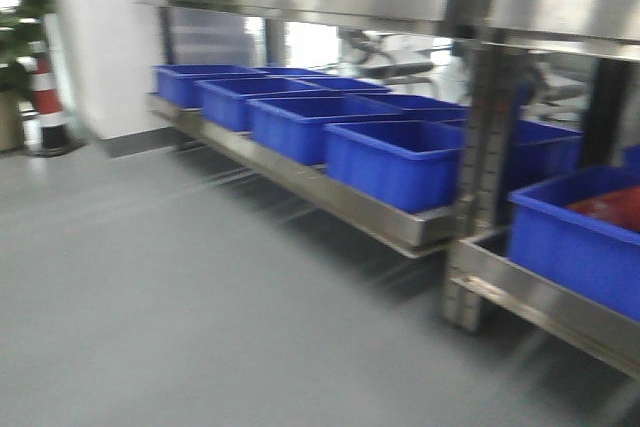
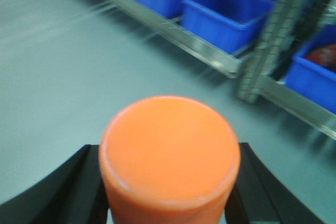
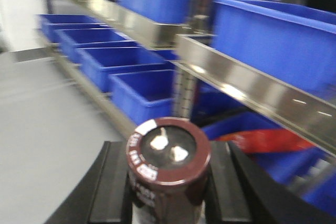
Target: Place cylindrical capacitor in blue bin on shelf
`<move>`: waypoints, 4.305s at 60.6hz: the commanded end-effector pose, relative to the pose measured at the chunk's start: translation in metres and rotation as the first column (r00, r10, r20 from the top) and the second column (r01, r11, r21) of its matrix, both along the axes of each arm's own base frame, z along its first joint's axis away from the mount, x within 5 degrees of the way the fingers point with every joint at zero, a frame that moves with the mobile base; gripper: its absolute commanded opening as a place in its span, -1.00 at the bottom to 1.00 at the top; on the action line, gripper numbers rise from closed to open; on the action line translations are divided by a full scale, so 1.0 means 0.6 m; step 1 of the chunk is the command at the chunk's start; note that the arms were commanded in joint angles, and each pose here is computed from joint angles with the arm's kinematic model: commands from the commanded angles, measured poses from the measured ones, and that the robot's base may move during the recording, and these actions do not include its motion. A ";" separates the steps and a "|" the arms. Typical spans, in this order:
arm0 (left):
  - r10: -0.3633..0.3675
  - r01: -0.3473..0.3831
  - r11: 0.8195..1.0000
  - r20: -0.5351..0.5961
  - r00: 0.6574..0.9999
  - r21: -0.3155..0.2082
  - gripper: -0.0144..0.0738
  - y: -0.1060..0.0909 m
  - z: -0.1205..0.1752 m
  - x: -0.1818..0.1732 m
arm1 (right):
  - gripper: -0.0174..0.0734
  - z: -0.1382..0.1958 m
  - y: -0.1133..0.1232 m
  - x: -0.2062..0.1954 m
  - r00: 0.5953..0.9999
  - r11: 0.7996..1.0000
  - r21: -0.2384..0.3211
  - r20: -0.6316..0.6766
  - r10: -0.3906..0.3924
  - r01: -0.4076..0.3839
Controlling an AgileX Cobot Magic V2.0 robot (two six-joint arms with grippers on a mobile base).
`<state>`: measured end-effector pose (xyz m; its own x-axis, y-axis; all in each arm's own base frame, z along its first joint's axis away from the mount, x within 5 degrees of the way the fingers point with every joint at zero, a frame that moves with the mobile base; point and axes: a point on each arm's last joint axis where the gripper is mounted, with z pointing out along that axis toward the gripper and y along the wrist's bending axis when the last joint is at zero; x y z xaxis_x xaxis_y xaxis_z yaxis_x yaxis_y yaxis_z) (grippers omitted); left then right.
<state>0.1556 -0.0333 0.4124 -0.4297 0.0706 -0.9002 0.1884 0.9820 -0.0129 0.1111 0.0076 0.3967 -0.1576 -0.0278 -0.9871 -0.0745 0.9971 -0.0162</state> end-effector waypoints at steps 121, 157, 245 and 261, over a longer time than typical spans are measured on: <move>-0.006 0.006 1.000 0.029 1.000 -0.013 -0.92 -0.001 0.007 -0.003 | -0.75 0.008 0.000 -0.004 0.999 1.000 0.003 0.038 -0.002 0.002; -0.006 0.006 1.000 0.029 1.000 -0.013 -0.92 -0.001 0.007 -0.003 | -0.75 0.008 0.000 -0.004 0.999 1.000 0.003 0.038 -0.002 0.002; -0.006 0.006 1.000 0.027 1.000 -0.012 -0.92 -0.002 0.006 -0.002 | -0.75 0.008 0.000 -0.004 0.999 1.000 0.003 0.038 -0.002 0.002; -0.007 0.008 1.000 0.050 0.999 -0.017 -0.92 -0.002 0.010 0.000 | -0.75 0.008 0.000 -0.004 0.999 1.000 0.003 0.038 -0.002 0.002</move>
<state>0.1559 -0.0335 0.4132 -0.4212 0.0675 -0.9045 0.1894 0.9818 -0.0149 0.1111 0.0076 0.3967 -0.1576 -0.0278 -0.9871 -0.0745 0.9971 -0.0162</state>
